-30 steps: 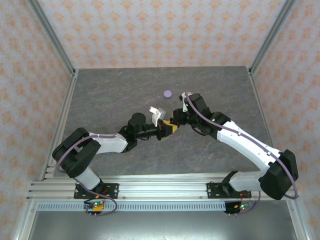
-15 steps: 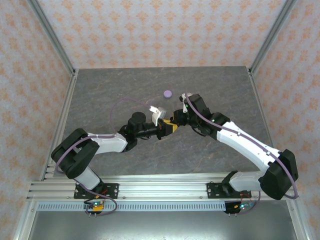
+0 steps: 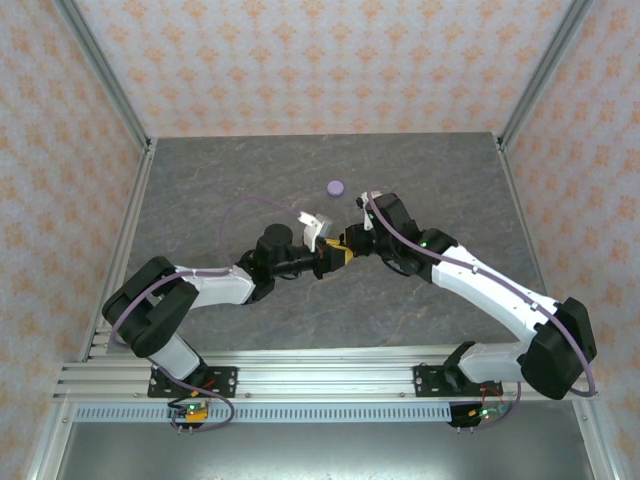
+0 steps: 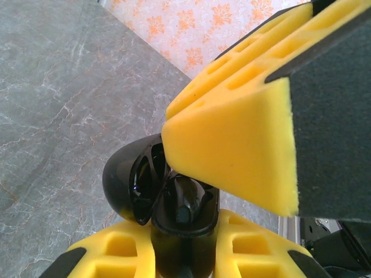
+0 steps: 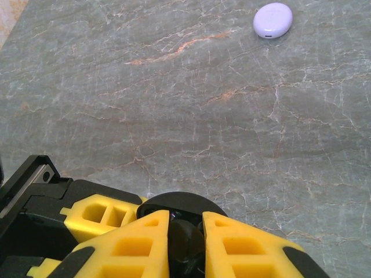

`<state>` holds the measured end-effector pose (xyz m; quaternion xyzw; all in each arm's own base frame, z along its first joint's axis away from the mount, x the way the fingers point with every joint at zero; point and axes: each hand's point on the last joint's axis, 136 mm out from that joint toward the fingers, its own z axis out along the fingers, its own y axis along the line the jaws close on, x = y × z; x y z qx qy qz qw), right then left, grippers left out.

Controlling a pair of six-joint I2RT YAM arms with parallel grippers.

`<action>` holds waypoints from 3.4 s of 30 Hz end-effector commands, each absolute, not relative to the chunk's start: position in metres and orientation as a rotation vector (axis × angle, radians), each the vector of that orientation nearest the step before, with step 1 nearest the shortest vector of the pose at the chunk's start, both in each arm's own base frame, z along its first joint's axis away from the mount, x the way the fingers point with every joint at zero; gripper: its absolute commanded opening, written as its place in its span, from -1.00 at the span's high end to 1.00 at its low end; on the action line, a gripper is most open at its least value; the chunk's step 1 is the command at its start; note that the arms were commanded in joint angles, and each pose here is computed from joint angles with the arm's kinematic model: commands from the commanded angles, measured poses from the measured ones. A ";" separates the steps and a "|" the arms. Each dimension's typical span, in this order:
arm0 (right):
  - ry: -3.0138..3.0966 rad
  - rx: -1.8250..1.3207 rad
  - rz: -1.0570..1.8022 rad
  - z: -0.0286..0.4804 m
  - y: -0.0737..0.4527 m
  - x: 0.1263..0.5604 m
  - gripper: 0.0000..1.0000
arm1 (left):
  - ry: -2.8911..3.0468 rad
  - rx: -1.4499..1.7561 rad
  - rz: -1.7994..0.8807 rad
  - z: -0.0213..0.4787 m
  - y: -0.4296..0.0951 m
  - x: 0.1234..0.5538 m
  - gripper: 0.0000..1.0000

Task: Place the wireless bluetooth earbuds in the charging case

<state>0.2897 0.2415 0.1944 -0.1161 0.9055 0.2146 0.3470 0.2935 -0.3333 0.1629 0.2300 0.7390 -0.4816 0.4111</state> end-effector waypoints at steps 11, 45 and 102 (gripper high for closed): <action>2.345 -0.222 0.574 0.198 0.237 0.286 0.32 | 1.754 0.591 -1.189 0.195 -0.336 0.298 0.71; 2.314 -0.309 0.687 0.232 0.249 0.268 0.38 | 1.715 0.644 -1.097 0.203 -0.330 0.291 0.72; 2.905 -0.959 0.337 0.043 0.310 0.173 0.32 | 2.103 0.125 -0.402 0.183 -0.133 0.229 0.65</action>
